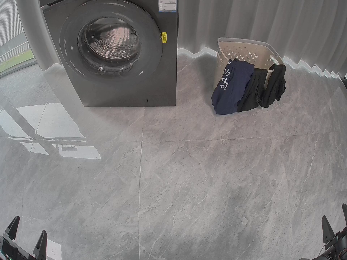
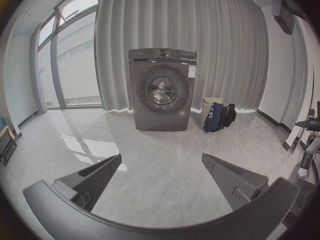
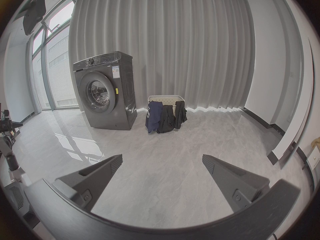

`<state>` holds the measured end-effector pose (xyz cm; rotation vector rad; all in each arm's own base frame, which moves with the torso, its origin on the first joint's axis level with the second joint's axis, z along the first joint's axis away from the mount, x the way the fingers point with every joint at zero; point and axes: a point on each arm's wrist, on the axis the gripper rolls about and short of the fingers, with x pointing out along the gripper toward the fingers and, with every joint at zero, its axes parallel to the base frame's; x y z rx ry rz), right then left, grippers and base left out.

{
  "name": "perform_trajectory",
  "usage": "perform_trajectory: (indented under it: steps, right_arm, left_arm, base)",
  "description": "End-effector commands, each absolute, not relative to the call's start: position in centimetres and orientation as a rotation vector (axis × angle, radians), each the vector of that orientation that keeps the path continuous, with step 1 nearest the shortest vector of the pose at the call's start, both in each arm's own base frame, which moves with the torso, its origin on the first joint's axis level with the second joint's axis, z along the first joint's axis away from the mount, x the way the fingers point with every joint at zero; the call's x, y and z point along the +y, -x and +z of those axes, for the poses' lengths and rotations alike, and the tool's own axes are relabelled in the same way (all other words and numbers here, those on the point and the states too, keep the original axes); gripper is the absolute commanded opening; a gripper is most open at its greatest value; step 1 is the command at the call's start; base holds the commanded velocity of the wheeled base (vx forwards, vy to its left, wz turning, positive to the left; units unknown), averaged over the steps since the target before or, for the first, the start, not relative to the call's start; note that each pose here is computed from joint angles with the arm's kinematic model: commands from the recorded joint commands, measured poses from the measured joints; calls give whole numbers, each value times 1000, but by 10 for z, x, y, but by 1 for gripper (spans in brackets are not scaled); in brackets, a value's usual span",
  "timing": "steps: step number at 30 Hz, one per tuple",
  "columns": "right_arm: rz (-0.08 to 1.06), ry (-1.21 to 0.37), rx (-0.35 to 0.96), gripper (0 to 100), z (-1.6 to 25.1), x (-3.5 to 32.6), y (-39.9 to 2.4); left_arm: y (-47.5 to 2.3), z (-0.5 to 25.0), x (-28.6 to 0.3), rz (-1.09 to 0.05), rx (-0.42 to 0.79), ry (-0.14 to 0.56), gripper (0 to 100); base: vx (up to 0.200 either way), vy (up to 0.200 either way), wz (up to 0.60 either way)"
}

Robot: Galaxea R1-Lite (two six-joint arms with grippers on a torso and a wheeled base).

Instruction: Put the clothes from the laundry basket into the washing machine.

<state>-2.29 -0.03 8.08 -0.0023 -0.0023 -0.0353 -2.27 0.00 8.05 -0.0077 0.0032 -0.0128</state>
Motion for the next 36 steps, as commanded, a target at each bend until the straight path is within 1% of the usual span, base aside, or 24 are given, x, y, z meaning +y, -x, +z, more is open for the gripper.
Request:
perform_trajectory:
  steps: [1,9,24,31,36]
  right_arm:
    - [-35,5,-1,100,76,0,23]
    - [-35,5,-1,100,76,0,23]
    - [-31,2,0,100,75,0,23]
    - [-31,2,0,100,75,0,23]
    - [-29,2,0,100,75,0,23]
  left_arm:
    - [22,75,0,-14,8,8,100]
    - [22,75,0,-15,8,17,100]
    - [22,75,0,-17,8,9,100]
    - [22,76,0,-17,6,18,100]
    - [22,76,0,-15,6,25,100]
  base:
    - [0,0,0]
    - [0,0,0]
    - [200,0,0]
    - [200,0,0]
    - [0,0,0]
